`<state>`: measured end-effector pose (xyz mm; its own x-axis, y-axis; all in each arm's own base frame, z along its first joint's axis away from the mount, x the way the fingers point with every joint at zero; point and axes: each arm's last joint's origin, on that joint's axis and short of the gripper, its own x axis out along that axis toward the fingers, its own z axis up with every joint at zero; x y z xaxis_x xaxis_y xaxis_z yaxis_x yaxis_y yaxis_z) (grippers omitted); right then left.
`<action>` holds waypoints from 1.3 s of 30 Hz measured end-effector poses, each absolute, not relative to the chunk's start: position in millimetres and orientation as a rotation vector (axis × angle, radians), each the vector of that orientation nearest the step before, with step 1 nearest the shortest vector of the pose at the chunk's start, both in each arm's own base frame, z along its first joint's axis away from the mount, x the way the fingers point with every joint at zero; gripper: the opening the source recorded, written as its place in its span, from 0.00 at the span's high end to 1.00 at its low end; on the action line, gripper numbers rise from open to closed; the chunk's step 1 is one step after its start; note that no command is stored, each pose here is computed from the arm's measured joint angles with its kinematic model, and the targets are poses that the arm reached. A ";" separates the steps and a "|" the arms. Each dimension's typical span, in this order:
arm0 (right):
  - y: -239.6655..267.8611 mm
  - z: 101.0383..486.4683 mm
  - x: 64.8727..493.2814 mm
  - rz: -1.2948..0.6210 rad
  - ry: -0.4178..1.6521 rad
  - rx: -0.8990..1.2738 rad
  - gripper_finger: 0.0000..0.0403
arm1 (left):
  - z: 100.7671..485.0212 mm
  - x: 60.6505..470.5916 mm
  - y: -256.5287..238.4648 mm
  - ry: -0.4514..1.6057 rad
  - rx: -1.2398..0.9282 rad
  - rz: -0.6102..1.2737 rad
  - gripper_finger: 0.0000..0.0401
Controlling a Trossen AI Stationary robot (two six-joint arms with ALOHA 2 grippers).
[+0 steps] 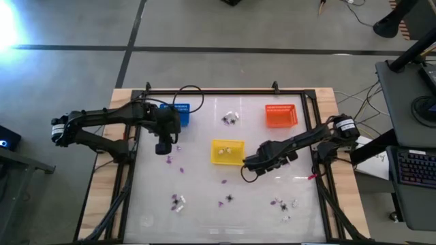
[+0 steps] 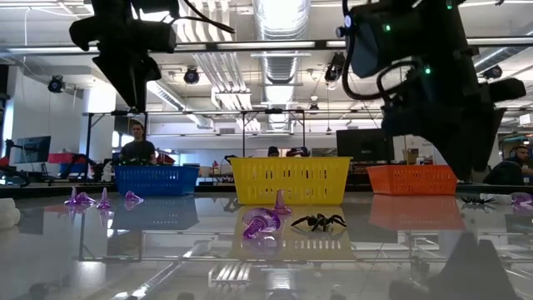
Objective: Sort Halloween decoration
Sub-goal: Put the black spider toy into the blue bin
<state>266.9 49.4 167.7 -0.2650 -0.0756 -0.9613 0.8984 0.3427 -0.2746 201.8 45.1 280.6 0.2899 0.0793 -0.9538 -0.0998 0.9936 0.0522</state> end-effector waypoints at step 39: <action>7.6 108.9 236.5 -1.099 1.585 0.923 0.66 | 280.6 201.7 44.9 1.267 -0.075 0.151 0.62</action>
<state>236.5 7.6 108.9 -0.2512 0.0585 -0.9662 0.9252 0.3078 -0.2219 201.7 44.9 280.6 0.2908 0.0716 -0.9541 -0.1541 0.9877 0.0272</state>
